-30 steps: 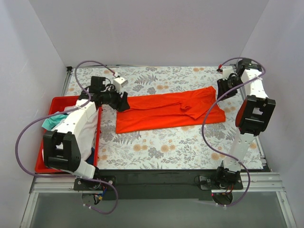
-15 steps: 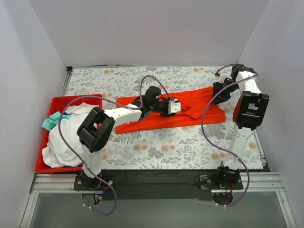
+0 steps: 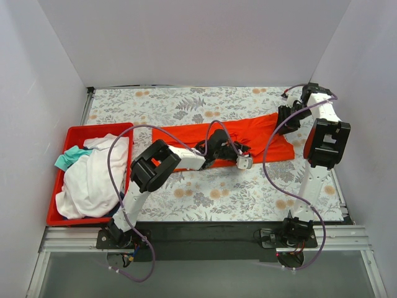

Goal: Fold and stack the t-shirts
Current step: Fold the tshirt

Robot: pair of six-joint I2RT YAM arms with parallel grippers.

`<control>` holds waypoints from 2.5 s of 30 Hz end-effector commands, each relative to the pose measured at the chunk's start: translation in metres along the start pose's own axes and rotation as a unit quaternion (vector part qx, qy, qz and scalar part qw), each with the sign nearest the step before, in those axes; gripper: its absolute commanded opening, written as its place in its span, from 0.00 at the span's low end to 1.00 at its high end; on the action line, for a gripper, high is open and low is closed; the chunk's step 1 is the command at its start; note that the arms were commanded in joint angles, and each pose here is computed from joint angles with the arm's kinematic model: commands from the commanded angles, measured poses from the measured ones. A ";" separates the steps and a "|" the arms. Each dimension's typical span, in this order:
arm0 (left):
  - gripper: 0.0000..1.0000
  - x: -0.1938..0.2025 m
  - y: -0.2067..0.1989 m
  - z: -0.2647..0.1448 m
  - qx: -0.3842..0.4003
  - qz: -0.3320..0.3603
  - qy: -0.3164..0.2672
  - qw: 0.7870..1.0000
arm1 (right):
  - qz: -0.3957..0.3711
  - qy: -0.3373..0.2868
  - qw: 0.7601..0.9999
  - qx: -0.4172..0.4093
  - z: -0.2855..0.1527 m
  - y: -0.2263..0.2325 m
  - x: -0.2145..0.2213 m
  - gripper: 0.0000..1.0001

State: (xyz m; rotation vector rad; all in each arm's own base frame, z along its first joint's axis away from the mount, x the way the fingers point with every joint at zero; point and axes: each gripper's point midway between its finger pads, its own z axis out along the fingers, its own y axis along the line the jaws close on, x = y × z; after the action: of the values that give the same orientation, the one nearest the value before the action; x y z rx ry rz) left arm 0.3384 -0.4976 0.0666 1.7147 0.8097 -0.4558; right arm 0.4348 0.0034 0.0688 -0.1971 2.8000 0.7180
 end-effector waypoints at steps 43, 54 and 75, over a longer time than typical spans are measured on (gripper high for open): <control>0.00 -0.019 0.039 0.027 -0.086 0.035 -0.027 0.995 | 0.000 -0.060 0.997 -0.055 -0.002 0.004 -0.030 0.01; 0.00 -0.014 0.067 0.010 -0.125 0.001 -0.024 0.992 | -0.013 -0.075 0.996 -0.046 -0.012 0.008 -0.037 0.07; 0.00 0.046 0.094 -0.032 -0.247 -0.096 0.082 0.961 | -0.063 -0.105 0.992 0.010 -0.059 0.010 -0.026 0.01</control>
State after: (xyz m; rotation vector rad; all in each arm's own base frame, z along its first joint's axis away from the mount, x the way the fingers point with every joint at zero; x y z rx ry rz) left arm 0.4228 -0.4814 0.0701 1.3368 1.1010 -0.2724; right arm 0.4516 -0.0117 0.1189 -0.2367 2.5911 0.6885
